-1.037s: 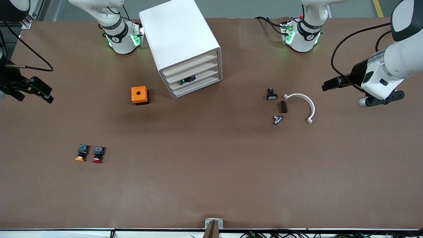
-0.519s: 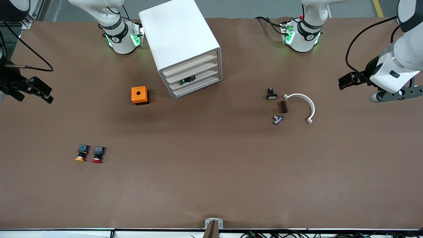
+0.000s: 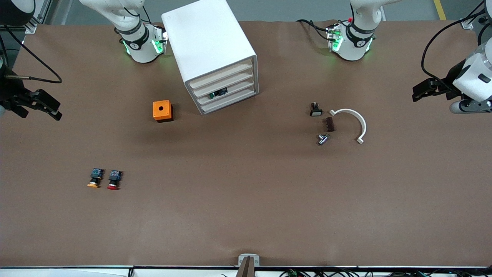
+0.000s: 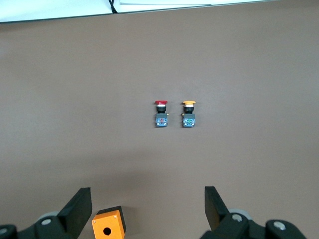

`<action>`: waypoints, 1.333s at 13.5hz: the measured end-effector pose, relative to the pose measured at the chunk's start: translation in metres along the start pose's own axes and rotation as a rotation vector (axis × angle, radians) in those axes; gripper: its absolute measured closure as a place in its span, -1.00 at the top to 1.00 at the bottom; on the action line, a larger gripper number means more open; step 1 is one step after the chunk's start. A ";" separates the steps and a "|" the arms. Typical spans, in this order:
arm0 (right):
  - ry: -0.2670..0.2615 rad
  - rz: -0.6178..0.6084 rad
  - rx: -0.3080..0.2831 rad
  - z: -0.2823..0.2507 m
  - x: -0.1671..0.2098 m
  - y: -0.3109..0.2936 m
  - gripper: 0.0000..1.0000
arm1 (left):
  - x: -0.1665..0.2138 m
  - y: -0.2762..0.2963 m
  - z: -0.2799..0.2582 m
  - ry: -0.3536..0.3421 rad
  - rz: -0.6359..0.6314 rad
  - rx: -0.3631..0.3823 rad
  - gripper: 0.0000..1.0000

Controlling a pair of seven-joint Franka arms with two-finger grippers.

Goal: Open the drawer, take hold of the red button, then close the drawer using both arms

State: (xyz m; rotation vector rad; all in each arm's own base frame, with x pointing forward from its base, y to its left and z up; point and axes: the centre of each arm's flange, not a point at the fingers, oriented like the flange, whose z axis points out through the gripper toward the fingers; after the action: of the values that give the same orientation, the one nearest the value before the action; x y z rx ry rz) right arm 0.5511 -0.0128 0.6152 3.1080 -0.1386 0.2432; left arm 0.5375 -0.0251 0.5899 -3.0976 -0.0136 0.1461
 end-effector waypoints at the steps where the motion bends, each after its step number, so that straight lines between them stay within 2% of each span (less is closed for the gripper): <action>1: 0.000 0.000 0.000 0.000 0.000 0.000 1.00 | 0.002 0.002 -0.002 0.019 0.004 0.000 1.00; 7: 0.000 0.000 0.000 0.000 0.000 0.000 1.00 | 0.006 0.022 -0.006 0.075 0.044 -0.007 1.00; 18: 0.000 0.000 0.000 0.000 0.000 0.000 1.00 | 0.008 0.014 -0.020 0.111 0.030 -0.014 1.00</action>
State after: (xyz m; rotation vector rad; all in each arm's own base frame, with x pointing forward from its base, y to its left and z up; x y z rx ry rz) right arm 0.5511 -0.0127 0.6151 3.1080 -0.1380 0.2431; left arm 0.5478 -0.0400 0.6082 -3.1158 0.0362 -0.0247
